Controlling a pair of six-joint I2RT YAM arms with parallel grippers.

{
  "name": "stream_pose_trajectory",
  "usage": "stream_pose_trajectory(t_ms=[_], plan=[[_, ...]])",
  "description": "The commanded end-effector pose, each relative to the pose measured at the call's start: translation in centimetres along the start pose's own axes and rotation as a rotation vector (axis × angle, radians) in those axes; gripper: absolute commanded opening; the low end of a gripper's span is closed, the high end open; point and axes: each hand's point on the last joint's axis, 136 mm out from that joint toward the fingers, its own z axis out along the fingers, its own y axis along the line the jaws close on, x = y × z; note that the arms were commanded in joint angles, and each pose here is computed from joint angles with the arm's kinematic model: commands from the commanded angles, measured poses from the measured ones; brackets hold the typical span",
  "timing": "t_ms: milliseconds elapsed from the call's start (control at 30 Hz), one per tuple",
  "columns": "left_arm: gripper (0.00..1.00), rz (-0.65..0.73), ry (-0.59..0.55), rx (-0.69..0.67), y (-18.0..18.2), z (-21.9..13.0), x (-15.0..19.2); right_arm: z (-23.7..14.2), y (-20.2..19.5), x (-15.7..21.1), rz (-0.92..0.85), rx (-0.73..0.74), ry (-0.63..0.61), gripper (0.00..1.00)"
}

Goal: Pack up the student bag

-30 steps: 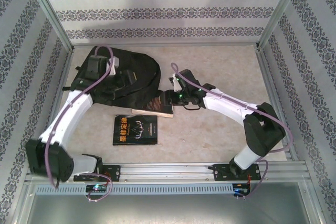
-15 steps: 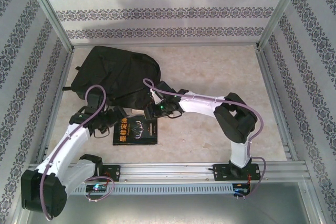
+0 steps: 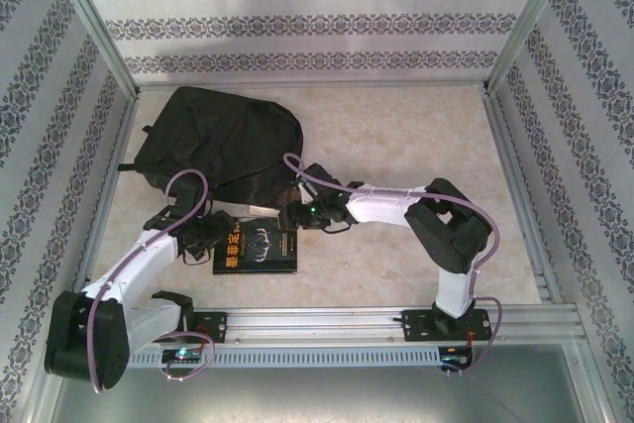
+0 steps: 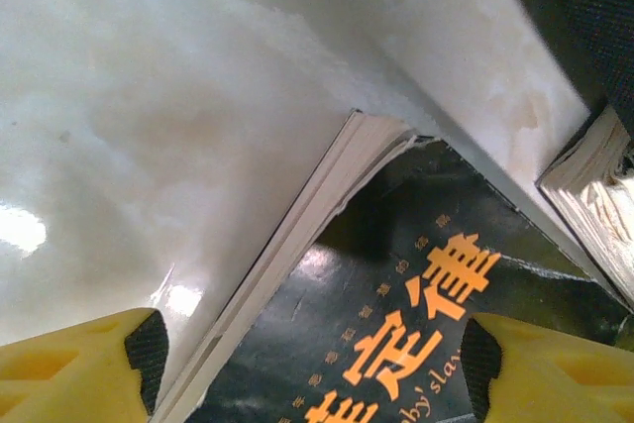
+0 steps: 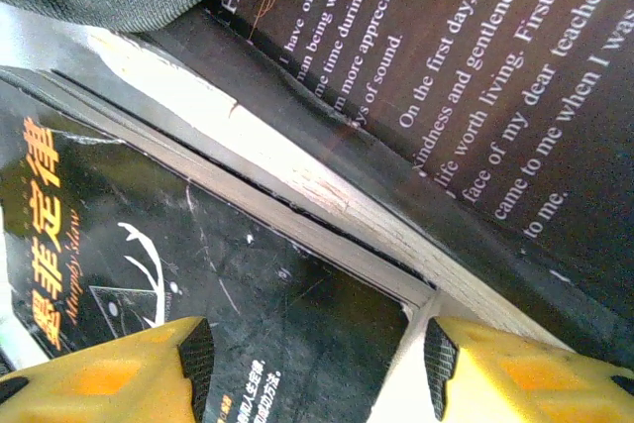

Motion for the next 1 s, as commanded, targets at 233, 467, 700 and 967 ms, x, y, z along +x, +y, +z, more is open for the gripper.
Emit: stream_pose_trajectory(t_ms=[233,467,700,967], plan=[[0.64,0.032,0.077,0.127,-2.0,1.4,1.4,1.1,1.9,2.1,0.142,-0.158,0.093,0.57],[0.6,0.035,0.083,0.125,-1.8,1.6,1.7,-0.7,2.8,1.7,0.144,-0.175,0.068,0.5],[0.59,0.048,0.075,0.12,-2.0,1.4,1.4,-1.4,1.6,2.2,0.144,-0.108,0.067,0.39],[0.57,0.086,0.114,0.127,-2.5,1.8,2.1,-1.9,1.5,2.9,0.172,-0.114,0.074,0.28]])
